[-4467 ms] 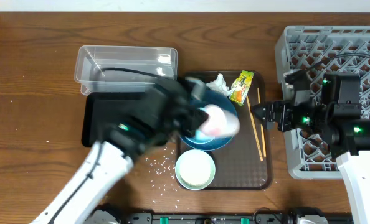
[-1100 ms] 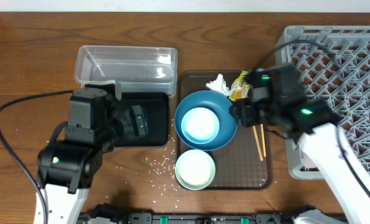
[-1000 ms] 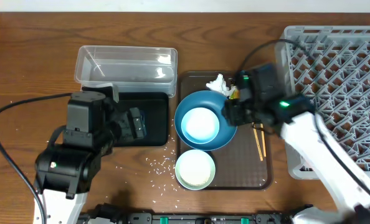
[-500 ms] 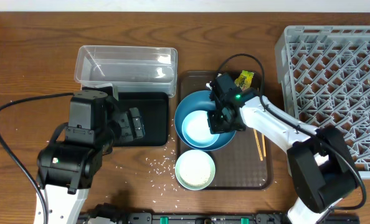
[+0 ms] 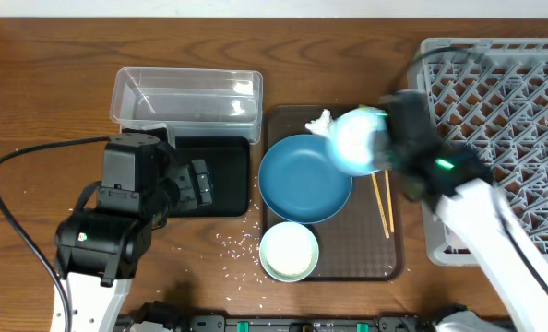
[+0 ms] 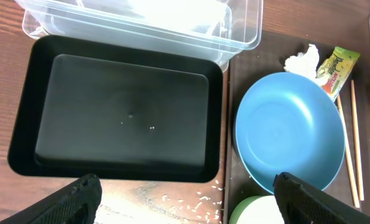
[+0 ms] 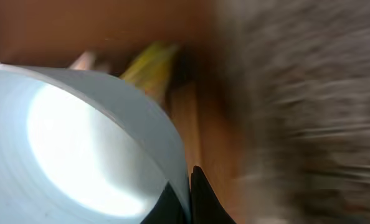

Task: Sort waste into correct bins and load items into the dishwasher rack
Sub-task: 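Grasp the light-blue bowl from the teal plate with the right gripper, then place the light-blue bowl into the dish rack with the right gripper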

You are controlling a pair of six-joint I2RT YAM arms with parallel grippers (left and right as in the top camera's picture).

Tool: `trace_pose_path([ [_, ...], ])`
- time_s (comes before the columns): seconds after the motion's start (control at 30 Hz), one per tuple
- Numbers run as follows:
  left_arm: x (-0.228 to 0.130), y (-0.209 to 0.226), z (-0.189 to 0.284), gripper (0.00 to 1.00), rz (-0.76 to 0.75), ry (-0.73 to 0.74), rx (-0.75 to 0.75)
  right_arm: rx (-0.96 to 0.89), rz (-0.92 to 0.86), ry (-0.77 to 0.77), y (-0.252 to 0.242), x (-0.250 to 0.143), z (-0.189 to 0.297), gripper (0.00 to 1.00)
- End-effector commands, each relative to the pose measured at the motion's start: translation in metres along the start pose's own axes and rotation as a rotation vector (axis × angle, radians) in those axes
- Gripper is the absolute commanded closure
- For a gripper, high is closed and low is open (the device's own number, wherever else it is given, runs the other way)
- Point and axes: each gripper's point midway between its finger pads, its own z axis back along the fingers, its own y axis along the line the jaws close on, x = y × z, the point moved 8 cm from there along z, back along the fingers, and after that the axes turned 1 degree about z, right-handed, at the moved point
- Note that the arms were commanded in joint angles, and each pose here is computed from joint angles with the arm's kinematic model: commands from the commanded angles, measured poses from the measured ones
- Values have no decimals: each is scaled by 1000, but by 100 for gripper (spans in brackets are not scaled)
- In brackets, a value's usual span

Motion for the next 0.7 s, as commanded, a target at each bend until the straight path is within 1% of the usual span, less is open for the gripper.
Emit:
trace_pose_path([
  [0.0, 2, 1, 2, 10, -14, -9, 13, -466, -105, -206, -67, 21, 29, 99],
  [0.03, 2, 1, 2, 9, -14, -9, 13, -557, -135, -229, -84, 23, 35, 99],
  [0.13, 2, 1, 2, 9, -14, -9, 13, -731, -190, -221, -118, 22, 38, 99],
  [0.23, 2, 1, 2, 9, -14, -9, 13, -851, -247, -165, -149, 19, 26, 99],
  [0.37, 2, 1, 2, 9, -14, -9, 13, -965, -301, -102, -182, 18, 3, 99],
  [0.47, 2, 1, 2, 9, -14, -9, 13, -1011, -242, -58, -200, 25, -18, 99],
  [0.67, 2, 1, 2, 9, -14, -9, 13, -1059, -91, 37, -216, 31, -52, 99],
])
